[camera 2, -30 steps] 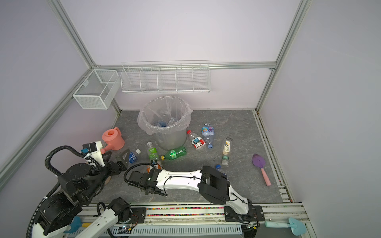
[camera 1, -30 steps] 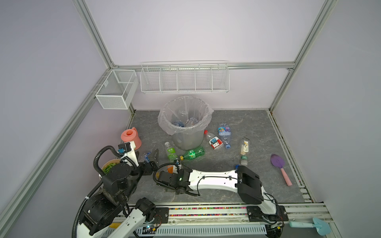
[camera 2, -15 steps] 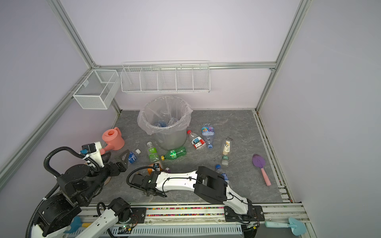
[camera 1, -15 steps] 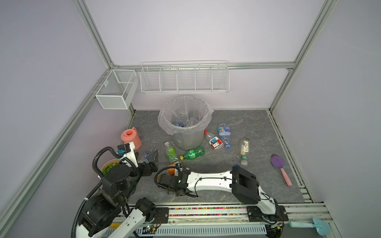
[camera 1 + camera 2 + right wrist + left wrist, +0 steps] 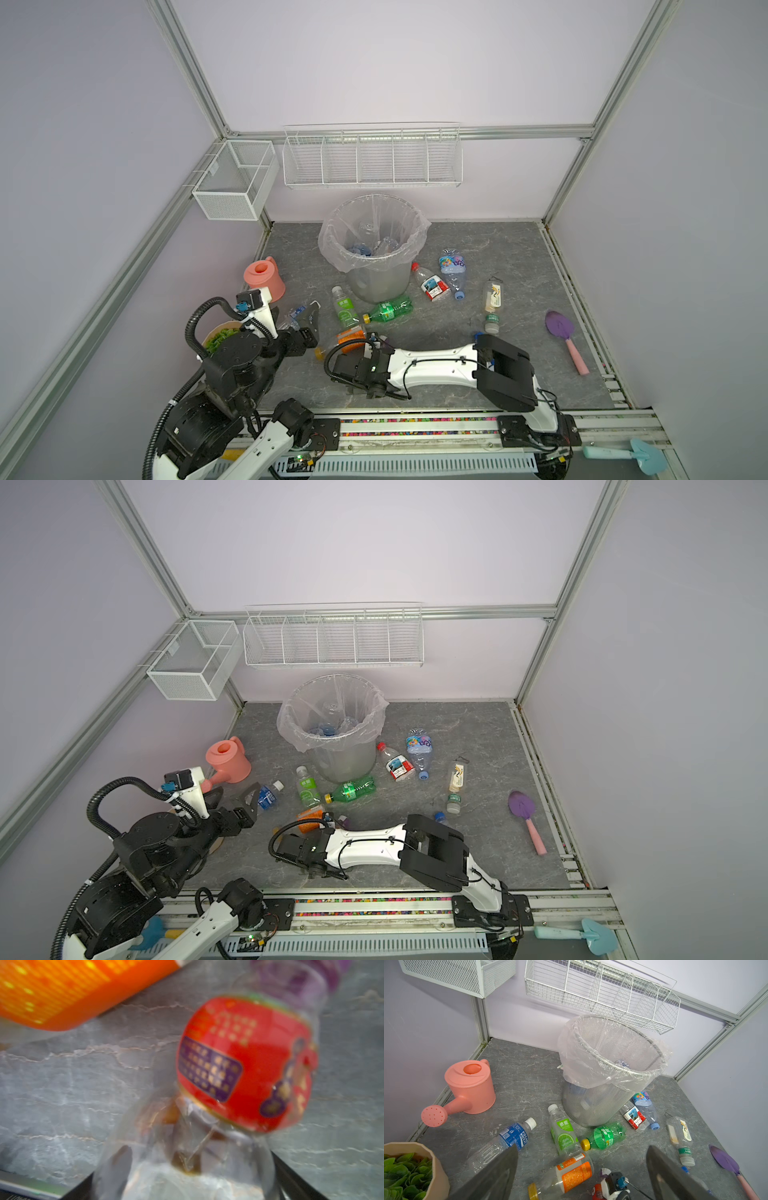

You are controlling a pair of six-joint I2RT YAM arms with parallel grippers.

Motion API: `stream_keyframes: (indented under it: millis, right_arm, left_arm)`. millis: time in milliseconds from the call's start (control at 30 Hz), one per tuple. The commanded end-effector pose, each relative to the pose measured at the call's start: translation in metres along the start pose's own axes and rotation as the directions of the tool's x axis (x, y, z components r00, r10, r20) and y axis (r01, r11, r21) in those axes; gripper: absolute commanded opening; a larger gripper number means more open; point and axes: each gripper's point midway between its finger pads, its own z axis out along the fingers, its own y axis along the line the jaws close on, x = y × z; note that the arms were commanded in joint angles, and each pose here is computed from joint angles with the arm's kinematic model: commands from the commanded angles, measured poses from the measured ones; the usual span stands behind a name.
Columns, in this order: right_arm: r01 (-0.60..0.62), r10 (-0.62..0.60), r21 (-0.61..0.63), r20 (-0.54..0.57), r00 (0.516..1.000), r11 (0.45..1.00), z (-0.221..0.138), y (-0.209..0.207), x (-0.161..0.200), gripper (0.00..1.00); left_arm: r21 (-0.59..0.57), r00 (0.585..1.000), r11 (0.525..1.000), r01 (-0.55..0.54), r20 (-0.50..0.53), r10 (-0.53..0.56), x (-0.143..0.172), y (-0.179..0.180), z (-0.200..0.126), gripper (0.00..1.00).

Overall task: Throw the plastic bottles in the bin
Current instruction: Pick up the plastic bottle from the bottom-center of the table.

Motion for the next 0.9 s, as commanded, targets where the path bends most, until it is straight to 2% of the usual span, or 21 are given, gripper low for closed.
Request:
stream_keyframes:
  millis: [0,200,267,500,667,867]
  right_arm:
    - [-0.024,0.024,0.091,0.007,1.0,0.996,-0.005,-0.031,0.004,0.86]
    - [-0.025,0.021,0.108,0.031,0.999,0.994,-0.01,-0.039,-0.002,0.62]
    - [-0.018,0.013,0.116,0.04,0.999,0.993,-0.014,-0.04,-0.004,0.59]
    - [0.019,-0.039,0.161,0.121,0.992,0.987,-0.04,-0.048,-0.022,0.57]
    - [0.074,-0.135,0.245,0.242,0.961,0.967,-0.091,-0.065,-0.043,0.58]
    - [0.093,-0.205,0.279,0.408,0.89,0.956,-0.165,-0.096,-0.072,0.6]
  left_arm:
    - [0.002,1.0,1.0,0.0,0.005,0.0,-0.003,0.001,-0.005,0.96]
    - [0.008,1.0,1.0,-0.001,0.01,0.001,-0.008,-0.002,-0.005,0.96]
    - [0.008,1.0,1.0,-0.004,0.01,0.003,-0.007,-0.002,-0.005,0.96]
    - [0.014,1.0,1.0,-0.001,0.011,0.001,-0.008,-0.003,-0.005,0.96]
    - [0.014,1.0,1.0,-0.005,0.008,0.005,-0.008,-0.004,-0.004,0.96]
    - [0.02,1.0,1.0,-0.008,-0.005,0.009,-0.004,-0.006,0.002,0.96]
